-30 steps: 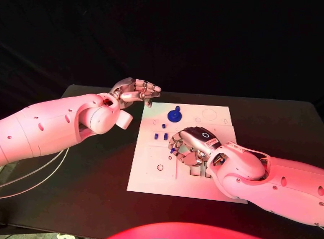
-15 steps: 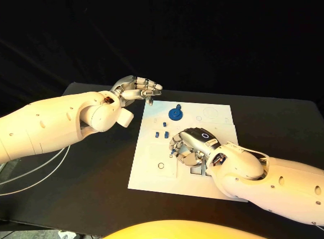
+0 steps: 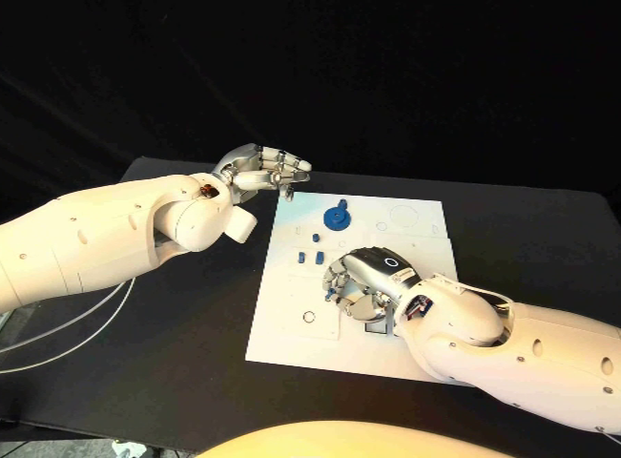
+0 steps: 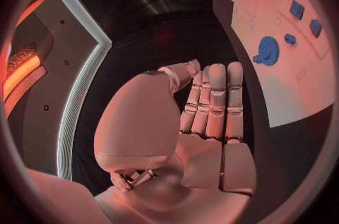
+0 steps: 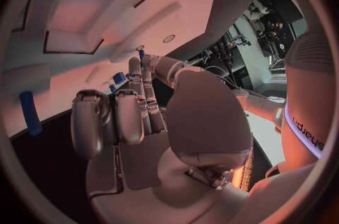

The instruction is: Assemble the parts on the task board

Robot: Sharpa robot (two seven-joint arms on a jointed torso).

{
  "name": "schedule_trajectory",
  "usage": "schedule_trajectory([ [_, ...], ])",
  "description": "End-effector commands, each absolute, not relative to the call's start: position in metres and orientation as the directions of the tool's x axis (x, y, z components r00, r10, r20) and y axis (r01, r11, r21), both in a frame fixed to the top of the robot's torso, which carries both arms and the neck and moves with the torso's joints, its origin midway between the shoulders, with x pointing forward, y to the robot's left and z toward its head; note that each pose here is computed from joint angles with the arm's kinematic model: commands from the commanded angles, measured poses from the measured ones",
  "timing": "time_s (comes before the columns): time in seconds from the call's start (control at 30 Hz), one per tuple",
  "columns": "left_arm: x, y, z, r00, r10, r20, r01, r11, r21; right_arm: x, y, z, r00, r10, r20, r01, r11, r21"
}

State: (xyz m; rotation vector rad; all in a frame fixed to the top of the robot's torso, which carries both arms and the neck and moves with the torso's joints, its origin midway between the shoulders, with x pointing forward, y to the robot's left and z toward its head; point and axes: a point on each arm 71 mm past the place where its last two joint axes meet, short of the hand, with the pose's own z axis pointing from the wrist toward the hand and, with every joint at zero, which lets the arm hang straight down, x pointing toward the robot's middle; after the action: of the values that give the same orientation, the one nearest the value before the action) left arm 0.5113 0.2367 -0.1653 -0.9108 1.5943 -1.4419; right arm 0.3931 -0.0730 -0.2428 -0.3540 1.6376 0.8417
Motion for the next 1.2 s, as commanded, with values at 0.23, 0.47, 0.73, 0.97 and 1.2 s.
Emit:
schedule_trajectory([
  [0.23, 0.5114, 0.2357, -0.1645, -0.438, -0.895, -0.083, -0.001, 0.093, -0.996, 0.3909, -0.0709, -0.2455, -0.269, 0.193, -0.943, -0.654, 0.683, 0.326],
  [0.47, 0.5116, 0.2362, -0.1647, -0.438, -0.895, -0.083, -0.003, 0.094, -0.996, 0.3908, -0.0712, -0.2466, -0.274, 0.185, -0.944, -0.651, 0.686, 0.324],
  [0.73, 0.5115, 0.2364, -0.1648, -0.439, -0.895, -0.083, -0.005, 0.095, -0.995, 0.3912, -0.0695, -0.2482, -0.275, 0.169, -0.946, -0.646, 0.696, 0.312],
  [0.97, 0.5113, 0.2363, -0.1647, -0.440, -0.894, -0.083, -0.006, 0.095, -0.995, 0.3901, -0.0662, -0.2516, -0.274, 0.146, -0.951, -0.641, 0.709, 0.293],
  [1.2, 0.5112, 0.2368, -0.1647, -0.440, -0.894, -0.083, -0.007, 0.096, -0.995, 0.3895, -0.0656, -0.2531, -0.270, 0.136, -0.953, -0.638, 0.716, 0.283],
])
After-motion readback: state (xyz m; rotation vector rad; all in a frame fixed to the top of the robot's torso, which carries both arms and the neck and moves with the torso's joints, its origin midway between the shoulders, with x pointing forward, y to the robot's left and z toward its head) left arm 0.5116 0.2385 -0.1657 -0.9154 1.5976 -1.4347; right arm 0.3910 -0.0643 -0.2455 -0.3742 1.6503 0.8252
